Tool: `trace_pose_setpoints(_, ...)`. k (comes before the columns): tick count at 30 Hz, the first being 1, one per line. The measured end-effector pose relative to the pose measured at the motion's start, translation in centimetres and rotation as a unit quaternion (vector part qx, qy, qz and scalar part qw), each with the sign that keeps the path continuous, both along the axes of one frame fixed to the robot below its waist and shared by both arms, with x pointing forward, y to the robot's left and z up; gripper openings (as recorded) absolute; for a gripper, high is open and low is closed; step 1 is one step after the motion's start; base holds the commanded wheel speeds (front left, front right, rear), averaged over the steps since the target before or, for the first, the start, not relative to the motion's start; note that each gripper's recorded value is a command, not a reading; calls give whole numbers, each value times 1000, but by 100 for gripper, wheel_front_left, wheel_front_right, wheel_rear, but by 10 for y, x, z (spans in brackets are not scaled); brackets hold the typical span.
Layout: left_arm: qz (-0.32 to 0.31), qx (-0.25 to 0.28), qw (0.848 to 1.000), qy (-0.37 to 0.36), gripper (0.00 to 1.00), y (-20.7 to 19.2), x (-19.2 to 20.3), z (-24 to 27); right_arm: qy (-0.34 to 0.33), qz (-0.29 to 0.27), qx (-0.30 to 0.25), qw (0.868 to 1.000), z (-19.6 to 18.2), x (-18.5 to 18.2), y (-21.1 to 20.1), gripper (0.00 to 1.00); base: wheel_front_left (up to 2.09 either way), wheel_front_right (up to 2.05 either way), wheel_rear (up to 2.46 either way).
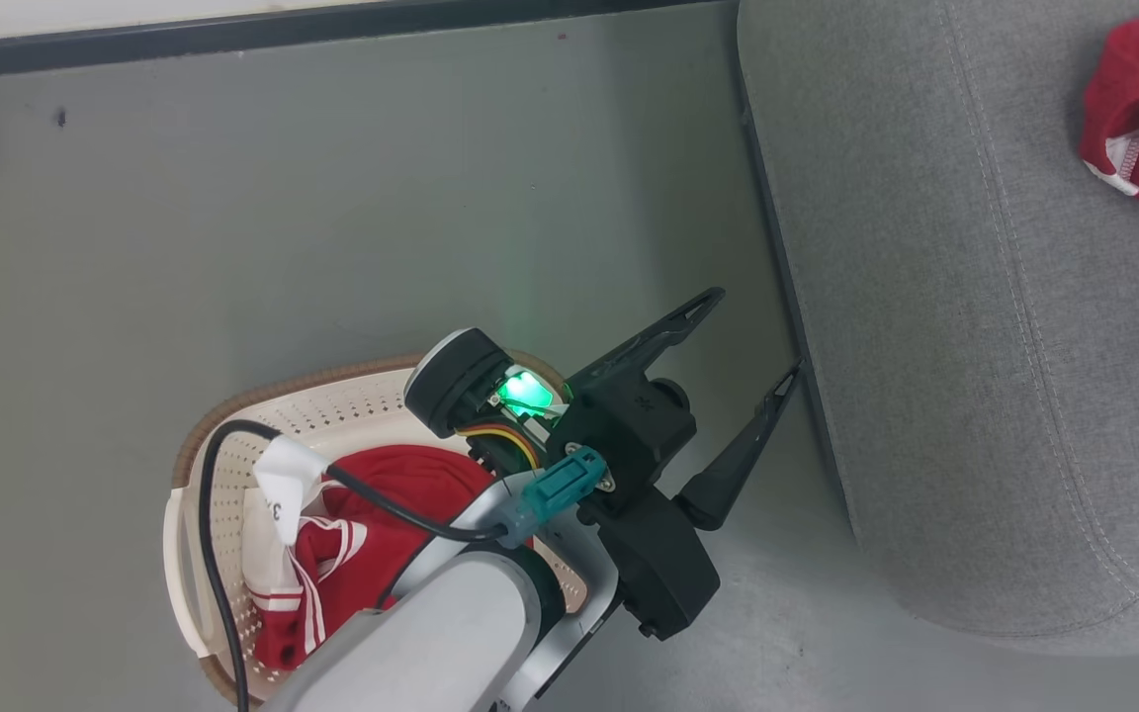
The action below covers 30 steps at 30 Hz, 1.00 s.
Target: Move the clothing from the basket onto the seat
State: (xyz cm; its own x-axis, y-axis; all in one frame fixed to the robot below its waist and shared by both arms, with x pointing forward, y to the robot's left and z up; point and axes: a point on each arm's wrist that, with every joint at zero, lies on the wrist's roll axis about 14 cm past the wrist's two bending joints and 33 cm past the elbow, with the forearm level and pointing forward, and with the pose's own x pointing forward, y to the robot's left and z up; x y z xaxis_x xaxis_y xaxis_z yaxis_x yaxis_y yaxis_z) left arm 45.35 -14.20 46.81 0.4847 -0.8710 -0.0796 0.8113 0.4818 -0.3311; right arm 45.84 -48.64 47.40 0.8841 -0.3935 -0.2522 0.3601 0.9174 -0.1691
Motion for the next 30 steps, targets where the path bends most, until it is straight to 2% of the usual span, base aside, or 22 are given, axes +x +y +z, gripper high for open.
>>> trace_pose_setpoints(13,4,-1,1000,-10,100,2,0,5,102,3,31,994,-61,-37,19,0,0,0,0)
trace_pose_setpoints(20,3,1,1000,-13,100,1,-2,5,140,-11,58,988,-83,-52,27,0,0,0,0)
trace_pose_setpoints(24,7,-3,1000,-21,100,3,-2,12,140,-8,62,988,-82,-54,30,2,0,0,0)
trace_pose_setpoints(25,9,-4,1000,-24,100,3,-2,14,138,-7,62,989,-80,-54,31,12,0,0,0)
trace_pose_setpoints(26,11,-5,1000,-26,100,4,-2,16,135,-7,62,989,-78,-54,31,47,0,0,0)
trace_pose_setpoints(27,13,-6,1000,-28,100,5,-2,18,133,-6,61,989,-76,-54,32,70,0,0,0)
trace_pose_setpoints(29,17,-8,999,-29,100,7,-2,21,128,-1,62,990,-73,-53,34,100,0,0,0)
trace_pose_setpoints(30,18,-6,999,-29,100,7,-4,21,124,1,61,990,-71,-53,35,100,0,0,0)
